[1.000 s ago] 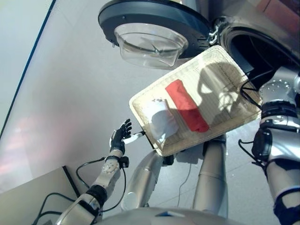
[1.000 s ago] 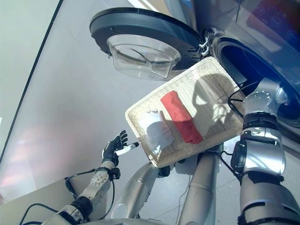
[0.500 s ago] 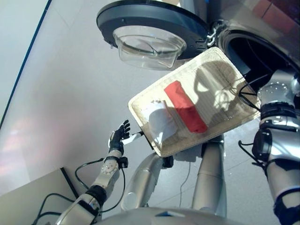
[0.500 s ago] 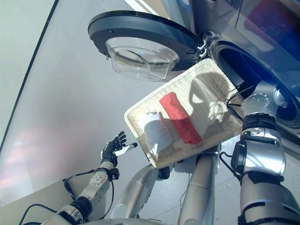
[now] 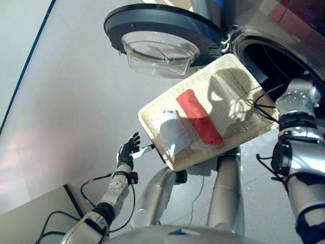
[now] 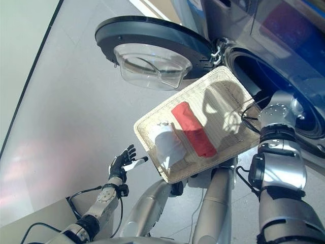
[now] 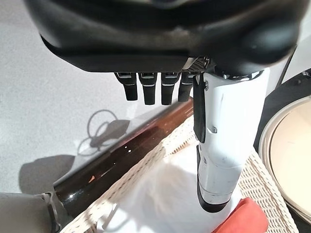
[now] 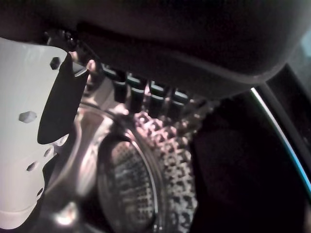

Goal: Pick up the clothes and place them into the washing machine

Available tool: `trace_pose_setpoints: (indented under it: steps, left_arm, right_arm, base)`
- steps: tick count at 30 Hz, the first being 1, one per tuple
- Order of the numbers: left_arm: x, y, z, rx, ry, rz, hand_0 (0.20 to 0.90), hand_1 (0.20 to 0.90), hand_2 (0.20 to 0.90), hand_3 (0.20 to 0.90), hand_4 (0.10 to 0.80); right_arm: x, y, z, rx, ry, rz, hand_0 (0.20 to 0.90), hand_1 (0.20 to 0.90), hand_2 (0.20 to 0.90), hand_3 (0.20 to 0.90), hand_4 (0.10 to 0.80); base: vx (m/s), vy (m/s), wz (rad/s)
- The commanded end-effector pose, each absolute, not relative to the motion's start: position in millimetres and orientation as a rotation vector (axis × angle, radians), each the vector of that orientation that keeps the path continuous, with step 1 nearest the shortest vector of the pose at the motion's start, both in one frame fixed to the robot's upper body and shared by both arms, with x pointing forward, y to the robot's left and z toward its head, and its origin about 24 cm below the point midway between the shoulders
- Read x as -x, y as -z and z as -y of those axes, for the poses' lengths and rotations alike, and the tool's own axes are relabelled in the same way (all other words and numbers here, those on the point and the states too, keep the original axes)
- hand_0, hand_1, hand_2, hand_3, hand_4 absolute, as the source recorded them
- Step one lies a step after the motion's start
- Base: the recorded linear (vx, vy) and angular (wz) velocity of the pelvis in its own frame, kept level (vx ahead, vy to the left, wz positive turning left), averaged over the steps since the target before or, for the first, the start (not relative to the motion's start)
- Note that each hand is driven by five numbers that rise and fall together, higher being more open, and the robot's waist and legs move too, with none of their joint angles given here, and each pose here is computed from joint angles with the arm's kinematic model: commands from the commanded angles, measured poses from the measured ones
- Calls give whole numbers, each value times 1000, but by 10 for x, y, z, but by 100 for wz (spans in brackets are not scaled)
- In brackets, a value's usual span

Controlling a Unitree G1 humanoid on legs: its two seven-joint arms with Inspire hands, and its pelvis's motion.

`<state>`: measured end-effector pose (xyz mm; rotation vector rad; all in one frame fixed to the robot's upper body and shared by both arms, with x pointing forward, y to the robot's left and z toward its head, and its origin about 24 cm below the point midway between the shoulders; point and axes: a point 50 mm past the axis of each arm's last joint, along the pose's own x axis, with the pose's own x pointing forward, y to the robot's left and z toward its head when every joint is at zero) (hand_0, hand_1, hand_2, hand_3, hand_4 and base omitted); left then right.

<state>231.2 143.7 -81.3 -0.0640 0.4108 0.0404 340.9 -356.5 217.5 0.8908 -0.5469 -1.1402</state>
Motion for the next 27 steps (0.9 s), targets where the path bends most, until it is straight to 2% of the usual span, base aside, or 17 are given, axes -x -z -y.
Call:
trace_pose_setpoints:
  steps: [1,13,22,27]
  left_arm:
    - [-2156,934,-1783,14,-160,-467,900,900,900,900,800]
    - [-2146,965,-1804,6,-168,-491,900,900,900,900,800]
    - [-2180,949,-1766,11,-166,-486,900,900,900,900,800]
    - [-2182,945,-1749,16,-167,-484,900,900,900,900,800]
  right_arm:
    - [-3422,-2911,3329,-804,910,838,900,900,900,900,800]
    - [-3723,-1848,2797,-885,834,481,900,900,900,900,800]
    - [-3702,-1242,2337,-912,758,294,900,900,900,900,800]
    - [-3625,-958,2247,-924,774,209,900,900,900,900,800]
  base:
    - [0,0,0]
    - [-9,-5,3]
    - [-7,1,4]
    - [19,2,1]
